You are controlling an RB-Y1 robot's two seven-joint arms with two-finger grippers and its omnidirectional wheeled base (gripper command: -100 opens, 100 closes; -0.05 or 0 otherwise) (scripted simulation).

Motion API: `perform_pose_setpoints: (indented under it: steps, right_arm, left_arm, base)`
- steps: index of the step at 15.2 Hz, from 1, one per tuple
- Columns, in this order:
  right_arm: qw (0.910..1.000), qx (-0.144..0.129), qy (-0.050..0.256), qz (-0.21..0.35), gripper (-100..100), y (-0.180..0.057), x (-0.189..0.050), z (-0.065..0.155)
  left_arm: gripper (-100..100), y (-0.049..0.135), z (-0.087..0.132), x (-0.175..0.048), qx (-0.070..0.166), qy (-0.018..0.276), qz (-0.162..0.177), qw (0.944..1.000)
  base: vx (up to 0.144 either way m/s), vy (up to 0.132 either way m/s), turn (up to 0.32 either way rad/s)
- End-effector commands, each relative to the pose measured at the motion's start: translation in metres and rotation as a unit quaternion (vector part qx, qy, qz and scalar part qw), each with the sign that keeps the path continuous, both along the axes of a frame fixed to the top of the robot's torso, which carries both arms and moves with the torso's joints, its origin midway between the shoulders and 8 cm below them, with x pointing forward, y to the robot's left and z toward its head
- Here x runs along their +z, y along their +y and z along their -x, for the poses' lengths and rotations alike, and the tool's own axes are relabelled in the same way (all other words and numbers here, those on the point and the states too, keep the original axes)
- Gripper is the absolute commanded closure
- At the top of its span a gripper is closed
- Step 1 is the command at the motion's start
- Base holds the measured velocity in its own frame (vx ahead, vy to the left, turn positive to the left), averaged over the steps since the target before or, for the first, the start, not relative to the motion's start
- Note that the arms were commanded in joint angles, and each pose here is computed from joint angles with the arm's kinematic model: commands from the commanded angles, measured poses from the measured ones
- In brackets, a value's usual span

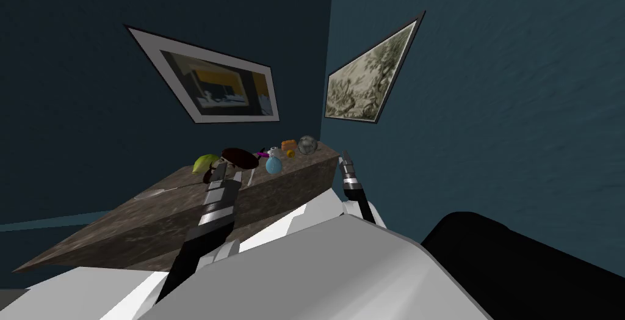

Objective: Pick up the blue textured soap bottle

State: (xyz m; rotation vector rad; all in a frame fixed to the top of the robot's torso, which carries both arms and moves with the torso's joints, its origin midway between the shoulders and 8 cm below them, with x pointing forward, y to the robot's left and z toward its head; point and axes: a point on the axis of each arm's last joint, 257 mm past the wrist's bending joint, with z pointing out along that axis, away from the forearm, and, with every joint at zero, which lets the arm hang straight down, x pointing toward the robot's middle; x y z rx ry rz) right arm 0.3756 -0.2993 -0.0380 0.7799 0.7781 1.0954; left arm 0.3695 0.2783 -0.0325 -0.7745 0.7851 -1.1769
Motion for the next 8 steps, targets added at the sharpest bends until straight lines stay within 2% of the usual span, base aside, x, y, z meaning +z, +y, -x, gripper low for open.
perform_pose_setpoints:
  steps: [1, 2, 4, 7, 8]
  right_arm:
    - [1.0000, 0.000, 0.000, 0.000, 0, 0.000, 0.000, 0.000]
    - [1.0000, 0.000, 0.000, 0.000, 0, 0.000, 0.000, 0.000]
    - [1.0000, 0.000, 0.000, 0.000, 0, 0.000, 0.000, 0.000]
    - [1.0000, 0.000, 0.000, 0.000, 0, 0.000, 0.000, 0.000]
    - [1.0000, 0.000, 0.000, 0.000, 0, 0.000, 0.000, 0.000]
  left_arm:
    - [-100, -0.002, -0.003, -0.002, -0.013, 0.008, -0.009, 0.9998]
    - [-100, -0.002, -0.003, -0.002, -0.013, 0.008, -0.009, 0.9998]
    - [-100, -0.004, -0.010, -0.007, -0.032, 0.025, -0.011, 0.9991]
    - [-100, -0.005, -0.015, -0.011, -0.044, 0.036, -0.013, 0.9983]
    - [-100, -0.005, -0.020, -0.015, -0.055, 0.049, -0.009, 0.9972]
  base:
    - [0.004, 0.003, -0.018]
    - [0.006, 0.005, -0.022]
    - [0.012, 0.012, -0.037]
    - [0.013, 0.016, -0.038]
    - [0.017, 0.018, -0.047]
